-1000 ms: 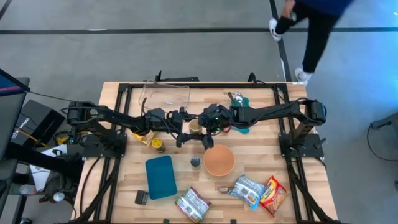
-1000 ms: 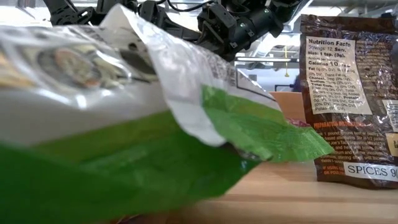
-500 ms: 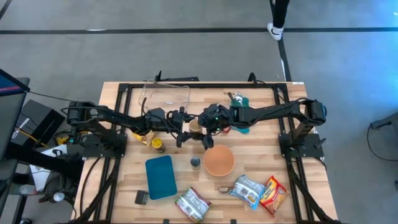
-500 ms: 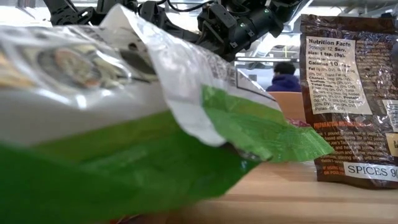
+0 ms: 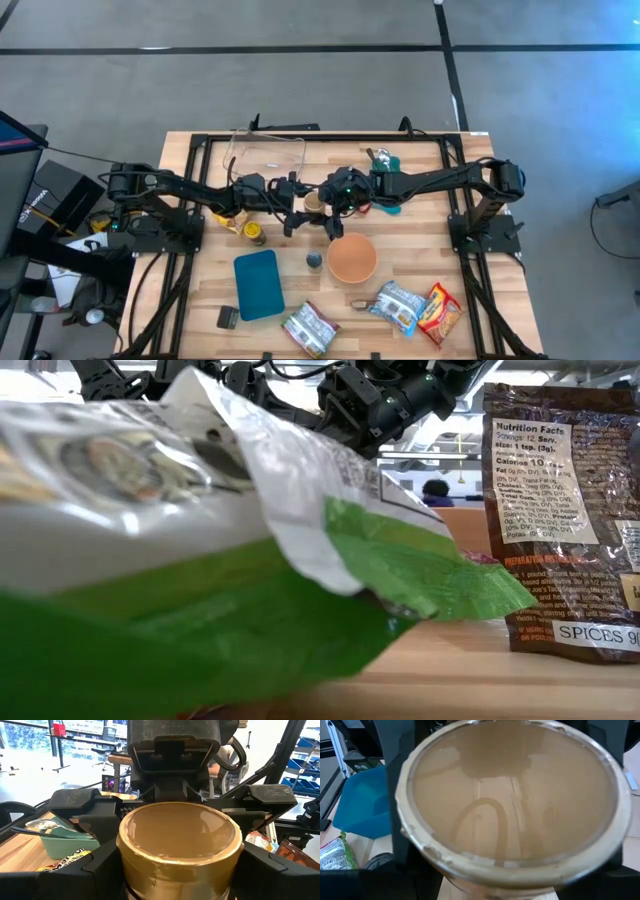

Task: Pick & Place Food Item
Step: Put the gold seasoning bottle into the blue bin

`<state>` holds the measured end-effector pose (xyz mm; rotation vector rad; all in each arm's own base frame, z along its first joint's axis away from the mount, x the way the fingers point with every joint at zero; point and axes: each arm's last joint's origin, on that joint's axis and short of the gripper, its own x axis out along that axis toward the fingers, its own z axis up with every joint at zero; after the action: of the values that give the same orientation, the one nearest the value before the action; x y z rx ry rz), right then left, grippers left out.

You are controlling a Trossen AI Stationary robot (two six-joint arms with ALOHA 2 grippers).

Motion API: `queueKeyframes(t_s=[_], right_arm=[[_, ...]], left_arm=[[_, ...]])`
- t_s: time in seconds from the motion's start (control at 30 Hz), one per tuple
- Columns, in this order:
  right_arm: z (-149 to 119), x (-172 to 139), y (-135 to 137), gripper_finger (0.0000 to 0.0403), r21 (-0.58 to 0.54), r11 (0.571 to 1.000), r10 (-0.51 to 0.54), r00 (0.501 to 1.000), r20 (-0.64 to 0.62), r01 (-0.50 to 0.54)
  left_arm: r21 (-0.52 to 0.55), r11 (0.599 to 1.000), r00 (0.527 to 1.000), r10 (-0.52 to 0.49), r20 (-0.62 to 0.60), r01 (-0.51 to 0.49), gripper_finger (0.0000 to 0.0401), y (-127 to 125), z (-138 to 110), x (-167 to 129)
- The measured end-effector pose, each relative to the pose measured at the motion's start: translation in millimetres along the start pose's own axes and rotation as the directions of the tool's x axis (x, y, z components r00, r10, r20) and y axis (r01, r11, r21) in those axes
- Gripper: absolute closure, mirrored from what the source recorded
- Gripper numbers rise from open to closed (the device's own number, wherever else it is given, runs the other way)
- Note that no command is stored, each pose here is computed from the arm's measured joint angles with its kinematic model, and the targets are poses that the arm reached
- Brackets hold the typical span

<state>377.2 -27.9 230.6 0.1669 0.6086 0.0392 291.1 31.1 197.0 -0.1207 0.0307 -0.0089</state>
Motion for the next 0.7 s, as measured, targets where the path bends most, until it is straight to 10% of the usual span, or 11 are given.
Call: queueKeyframes(t_s=[0.7], right_arm=[[0.0,0.0,0.0,0.0116,0.000,1.000,0.000,1.000,0.000,0.000]], left_arm=[[0.000,1.000,1.000,0.001,0.001,-0.001,0.0125,-0.1,0.1,0.0]])
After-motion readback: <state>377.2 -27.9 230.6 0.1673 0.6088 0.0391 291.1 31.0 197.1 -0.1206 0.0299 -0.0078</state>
